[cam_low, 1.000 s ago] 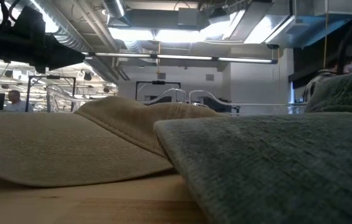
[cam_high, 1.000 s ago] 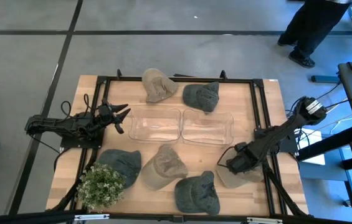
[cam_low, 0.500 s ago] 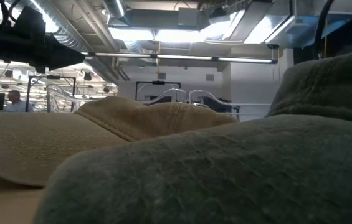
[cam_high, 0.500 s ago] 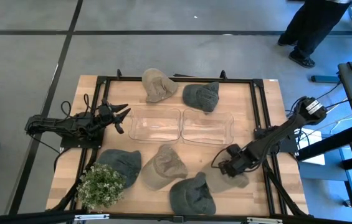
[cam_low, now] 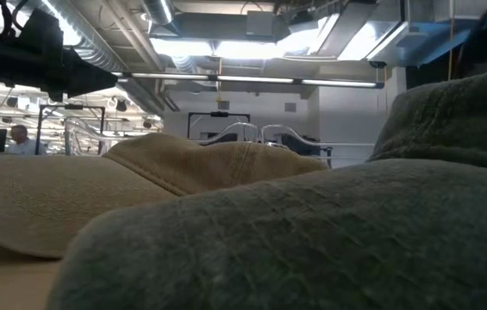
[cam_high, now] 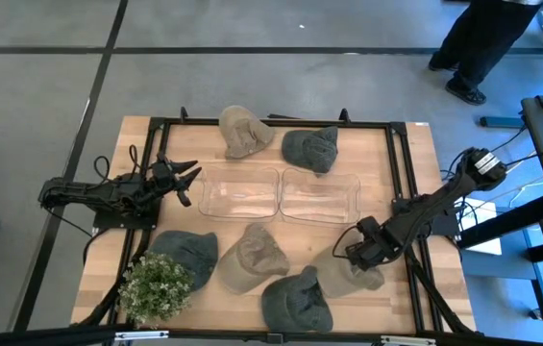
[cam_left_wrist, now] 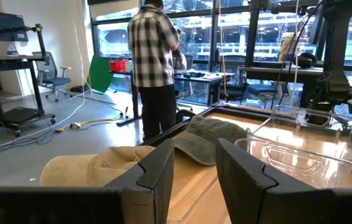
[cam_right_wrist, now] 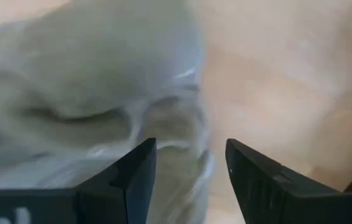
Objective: Pick & Place hat
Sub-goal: Put the bottom right brown cap into the right transparent bin
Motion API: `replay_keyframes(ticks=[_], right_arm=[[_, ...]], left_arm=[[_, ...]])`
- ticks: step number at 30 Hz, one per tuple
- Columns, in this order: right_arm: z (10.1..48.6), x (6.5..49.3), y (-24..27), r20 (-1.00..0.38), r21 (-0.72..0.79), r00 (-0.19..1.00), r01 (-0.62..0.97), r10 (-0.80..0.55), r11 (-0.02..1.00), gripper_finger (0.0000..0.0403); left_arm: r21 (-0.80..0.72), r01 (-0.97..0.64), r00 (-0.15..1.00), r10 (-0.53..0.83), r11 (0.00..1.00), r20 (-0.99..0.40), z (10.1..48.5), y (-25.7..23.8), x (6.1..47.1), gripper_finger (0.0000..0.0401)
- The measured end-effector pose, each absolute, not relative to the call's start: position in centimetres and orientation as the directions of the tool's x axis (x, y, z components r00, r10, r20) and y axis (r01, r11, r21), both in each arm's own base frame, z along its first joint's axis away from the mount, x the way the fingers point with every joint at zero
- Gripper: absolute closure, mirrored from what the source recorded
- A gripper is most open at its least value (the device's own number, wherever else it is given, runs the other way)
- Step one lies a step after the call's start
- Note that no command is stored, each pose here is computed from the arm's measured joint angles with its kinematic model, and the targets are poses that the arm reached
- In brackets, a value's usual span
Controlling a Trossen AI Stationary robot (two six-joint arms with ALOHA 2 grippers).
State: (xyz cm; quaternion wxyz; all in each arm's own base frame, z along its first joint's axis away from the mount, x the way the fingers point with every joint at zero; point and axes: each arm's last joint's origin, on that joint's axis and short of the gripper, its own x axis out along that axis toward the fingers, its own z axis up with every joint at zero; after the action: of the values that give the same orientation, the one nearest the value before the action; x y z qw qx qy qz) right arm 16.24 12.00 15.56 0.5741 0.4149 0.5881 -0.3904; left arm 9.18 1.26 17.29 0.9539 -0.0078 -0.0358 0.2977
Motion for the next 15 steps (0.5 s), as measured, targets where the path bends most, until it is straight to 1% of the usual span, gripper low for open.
replay_keyframes(ticks=[2, 3, 6, 8, 13, 15], right_arm=[[15.0, 15.8, 11.9, -0.998, -0.02, -0.037, 0.939, 0.044, 0.344, 0.0209], [14.8, 15.6, 11.9, -0.998, -0.019, -0.038, 0.938, 0.047, 0.347, 0.0209], [14.1, 15.8, 12.4, -0.993, 0.057, 0.014, 0.929, 0.121, 0.365, 0.0209], [13.7, 15.8, 12.7, -0.986, 0.089, 0.028, 0.922, 0.164, 0.377, 0.0209], [13.0, 15.1, 12.7, -0.987, 0.077, 0.02, 0.927, 0.158, 0.366, 0.0211], [12.8, 14.9, 12.6, -0.988, 0.066, 0.01, 0.928, 0.154, 0.366, 0.0221]], left_arm=[[-0.036, -0.568, 0.82, 0.569, 0.823, 0.064, 17.3, 1.3, 9.2, 0.0287], [-0.036, -0.568, 0.82, 0.569, 0.823, 0.064, 17.3, 1.3, 9.2, 0.0287], [-0.036, -0.568, 0.82, 0.569, 0.823, 0.064, 17.3, 1.3, 9.2, 0.0287], [-0.036, -0.567, 0.82, 0.569, 0.823, 0.064, 17.3, 1.3, 9.2, 0.0287], [-0.036, -0.568, 0.82, 0.569, 0.823, 0.064, 17.3, 1.3, 9.2, 0.0287], [-0.036, -0.568, 0.82, 0.569, 0.823, 0.063, 17.3, 1.3, 9.2, 0.0287]])
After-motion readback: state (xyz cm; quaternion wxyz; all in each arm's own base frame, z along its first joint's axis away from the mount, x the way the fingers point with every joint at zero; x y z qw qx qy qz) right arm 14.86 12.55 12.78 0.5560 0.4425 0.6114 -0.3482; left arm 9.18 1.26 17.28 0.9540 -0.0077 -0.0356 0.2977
